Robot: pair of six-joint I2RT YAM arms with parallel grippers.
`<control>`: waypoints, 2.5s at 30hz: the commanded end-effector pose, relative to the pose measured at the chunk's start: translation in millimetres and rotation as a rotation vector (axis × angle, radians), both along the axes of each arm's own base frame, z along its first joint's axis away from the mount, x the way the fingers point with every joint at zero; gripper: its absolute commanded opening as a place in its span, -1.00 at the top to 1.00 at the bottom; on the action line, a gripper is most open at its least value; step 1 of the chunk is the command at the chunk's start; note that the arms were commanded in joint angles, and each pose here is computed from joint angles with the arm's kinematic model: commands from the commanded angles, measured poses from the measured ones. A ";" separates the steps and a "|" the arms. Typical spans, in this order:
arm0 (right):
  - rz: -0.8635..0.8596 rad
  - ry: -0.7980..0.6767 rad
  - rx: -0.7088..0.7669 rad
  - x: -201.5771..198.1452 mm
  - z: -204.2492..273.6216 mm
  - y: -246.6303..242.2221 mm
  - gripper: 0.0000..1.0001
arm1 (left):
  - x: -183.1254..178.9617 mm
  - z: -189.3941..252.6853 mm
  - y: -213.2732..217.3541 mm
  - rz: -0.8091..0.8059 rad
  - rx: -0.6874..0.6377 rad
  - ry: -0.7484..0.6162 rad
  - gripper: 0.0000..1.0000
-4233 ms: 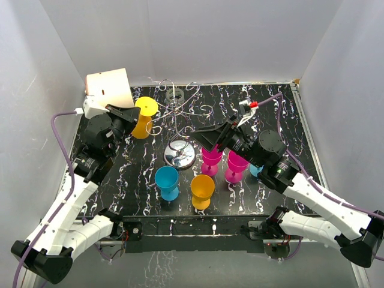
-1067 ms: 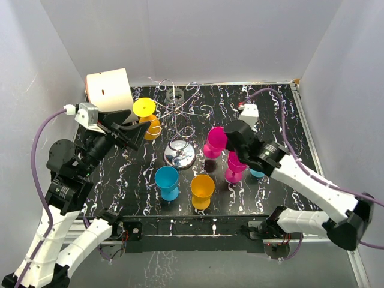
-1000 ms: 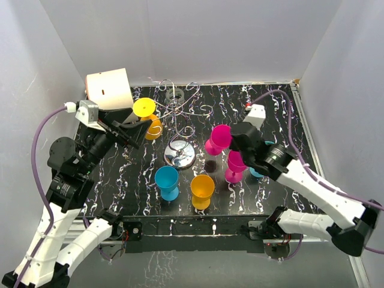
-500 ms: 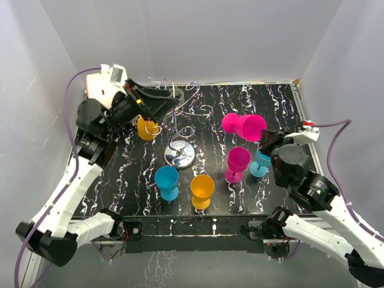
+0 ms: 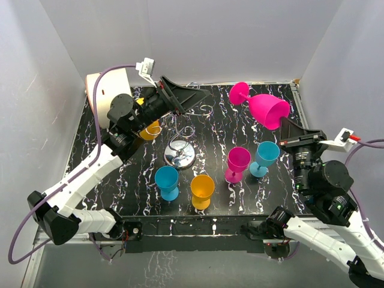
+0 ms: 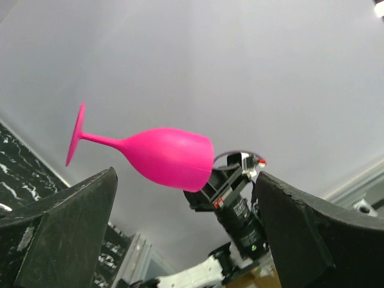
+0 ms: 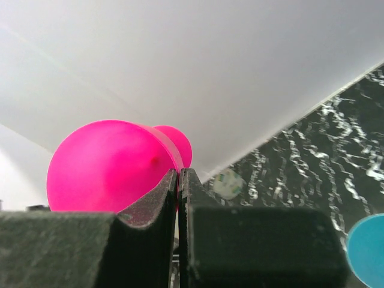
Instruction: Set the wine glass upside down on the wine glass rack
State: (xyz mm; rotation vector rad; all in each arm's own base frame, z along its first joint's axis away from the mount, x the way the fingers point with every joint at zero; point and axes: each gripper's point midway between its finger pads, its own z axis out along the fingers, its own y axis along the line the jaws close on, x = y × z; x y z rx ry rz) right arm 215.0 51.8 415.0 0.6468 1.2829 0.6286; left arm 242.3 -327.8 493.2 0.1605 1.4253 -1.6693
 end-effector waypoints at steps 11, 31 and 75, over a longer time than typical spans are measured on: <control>0.165 -0.293 0.241 -12.1 102.5 22.6 1.00 | 4.0 38.2 -10.9 0.026 -0.261 0.166 -0.97; 0.369 -0.336 0.272 -3.3 112.7 77.9 1.00 | 11.9 71.9 -4.1 0.143 -0.334 0.140 -0.13; 0.582 -0.087 -0.027 -11.9 14.5 123.5 -0.29 | -11.4 115.0 76.1 0.477 -0.333 -0.281 1.00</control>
